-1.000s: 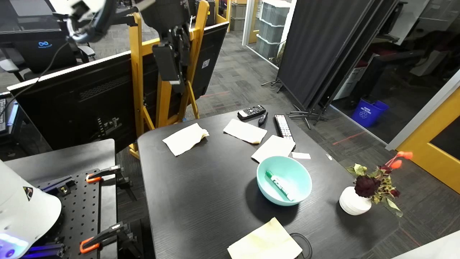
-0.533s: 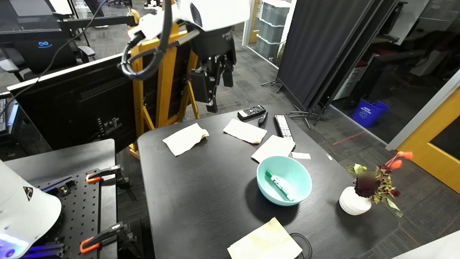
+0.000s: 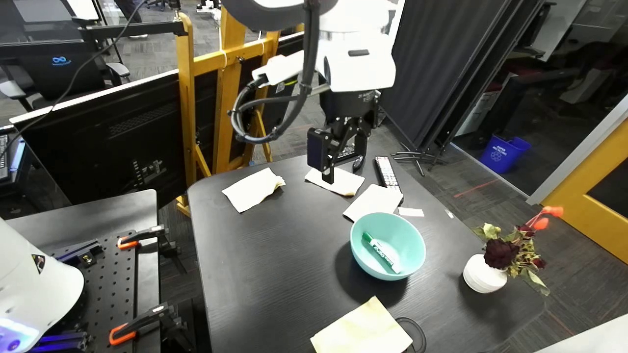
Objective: Remove the marker from the bowl and put it on the table
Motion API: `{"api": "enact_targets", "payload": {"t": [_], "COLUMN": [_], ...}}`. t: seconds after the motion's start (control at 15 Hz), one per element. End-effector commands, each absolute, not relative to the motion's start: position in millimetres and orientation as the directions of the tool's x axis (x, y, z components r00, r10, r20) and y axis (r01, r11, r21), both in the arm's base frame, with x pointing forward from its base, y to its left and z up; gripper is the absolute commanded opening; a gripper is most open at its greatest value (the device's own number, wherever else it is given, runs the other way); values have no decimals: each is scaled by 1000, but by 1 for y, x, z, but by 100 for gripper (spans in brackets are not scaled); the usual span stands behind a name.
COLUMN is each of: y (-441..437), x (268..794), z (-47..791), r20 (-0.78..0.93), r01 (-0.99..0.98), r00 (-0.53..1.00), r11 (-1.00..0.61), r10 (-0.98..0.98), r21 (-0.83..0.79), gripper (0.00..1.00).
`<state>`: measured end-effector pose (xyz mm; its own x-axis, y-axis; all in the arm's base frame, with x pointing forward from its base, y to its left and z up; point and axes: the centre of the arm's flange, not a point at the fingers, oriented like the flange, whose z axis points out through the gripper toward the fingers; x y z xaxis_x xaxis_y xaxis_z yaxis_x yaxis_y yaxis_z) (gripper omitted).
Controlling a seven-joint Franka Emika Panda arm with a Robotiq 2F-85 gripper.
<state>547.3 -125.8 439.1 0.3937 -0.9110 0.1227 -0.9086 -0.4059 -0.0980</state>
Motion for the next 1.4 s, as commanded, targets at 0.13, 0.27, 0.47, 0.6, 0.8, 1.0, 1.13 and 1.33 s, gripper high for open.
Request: {"api": "enact_targets", "payload": {"t": [0.13, 0.27, 0.47, 0.6, 0.8, 1.0, 1.13, 1.33], "y": [-160, -170, -181, -185, -184, -185, -185, -183], "x": [602, 614, 628, 635, 624, 626, 625, 628], "z": [415, 403, 383, 372, 365, 359, 359, 357], "r20": [123, 116, 114, 111, 111, 111, 112, 112], "r01": [-970, -978, -984, -986, -982, -983, -983, -982], "r00": [217, 184, 157, 147, 175, 176, 176, 180], "r11": [-228, -194, -165, -155, -182, -181, -181, -185], "r10": [-968, -976, -981, -983, -978, -978, -978, -977], "r21": [-85, -80, -69, -64, -50, -41, -41, -38], "gripper": [100, 100, 100, 100, 100, 100, 100, 100]}}
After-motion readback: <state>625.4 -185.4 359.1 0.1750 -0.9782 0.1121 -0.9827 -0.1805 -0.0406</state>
